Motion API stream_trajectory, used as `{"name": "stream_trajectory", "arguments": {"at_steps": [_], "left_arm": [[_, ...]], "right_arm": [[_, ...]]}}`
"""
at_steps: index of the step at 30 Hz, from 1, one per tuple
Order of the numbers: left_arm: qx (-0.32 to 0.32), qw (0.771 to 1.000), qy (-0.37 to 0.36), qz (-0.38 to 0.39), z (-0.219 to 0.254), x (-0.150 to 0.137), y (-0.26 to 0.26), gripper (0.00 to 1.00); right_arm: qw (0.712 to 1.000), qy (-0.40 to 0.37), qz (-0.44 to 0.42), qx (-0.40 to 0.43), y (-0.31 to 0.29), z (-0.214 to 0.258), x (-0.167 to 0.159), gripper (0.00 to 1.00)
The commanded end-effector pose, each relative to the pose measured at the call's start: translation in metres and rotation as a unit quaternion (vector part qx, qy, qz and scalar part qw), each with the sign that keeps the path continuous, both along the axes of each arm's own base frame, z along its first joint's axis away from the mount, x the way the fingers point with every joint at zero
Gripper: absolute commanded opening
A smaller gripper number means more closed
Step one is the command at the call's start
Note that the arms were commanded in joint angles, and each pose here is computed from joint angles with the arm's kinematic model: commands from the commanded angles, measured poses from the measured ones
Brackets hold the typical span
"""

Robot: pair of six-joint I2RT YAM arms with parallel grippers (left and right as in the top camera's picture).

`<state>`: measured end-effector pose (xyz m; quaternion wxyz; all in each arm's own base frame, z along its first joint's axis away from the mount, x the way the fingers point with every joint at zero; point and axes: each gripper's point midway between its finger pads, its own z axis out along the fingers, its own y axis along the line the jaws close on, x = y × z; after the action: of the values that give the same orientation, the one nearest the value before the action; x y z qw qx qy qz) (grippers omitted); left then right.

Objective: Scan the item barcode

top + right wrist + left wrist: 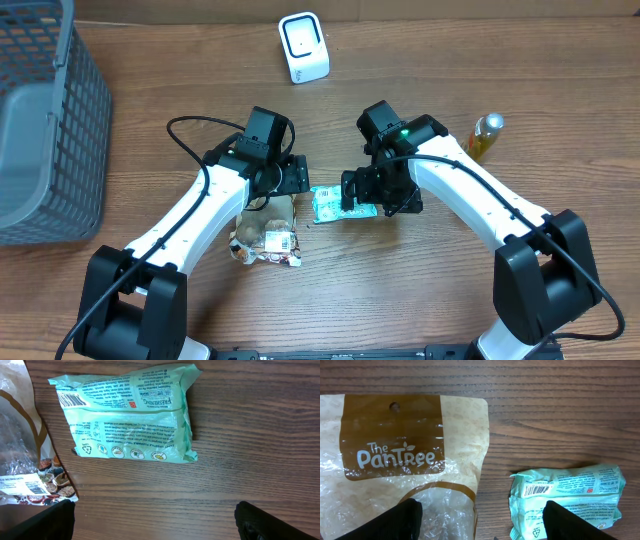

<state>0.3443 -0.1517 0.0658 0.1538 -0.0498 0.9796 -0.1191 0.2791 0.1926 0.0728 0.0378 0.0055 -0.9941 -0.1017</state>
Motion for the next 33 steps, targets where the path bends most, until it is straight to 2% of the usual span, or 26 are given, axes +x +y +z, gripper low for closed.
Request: {"name": "stream_trajectory", "arguments": {"at_steps": [1, 33], "left_arm": [[0.008, 1.000, -0.003, -0.007, -0.0010, 0.0023, 0.0026, 0.81], [0.006, 1.000, -0.007, -0.006, -0.0002, 0.0041, 0.0018, 0.81]], "right_arm": [[1.000, -0.018, 0.004, 0.012, 0.0039, 0.0111, 0.0048, 1.00], [1.000, -0.018, 0.004, 0.012, 0.0039, 0.0111, 0.0048, 1.00]]}}
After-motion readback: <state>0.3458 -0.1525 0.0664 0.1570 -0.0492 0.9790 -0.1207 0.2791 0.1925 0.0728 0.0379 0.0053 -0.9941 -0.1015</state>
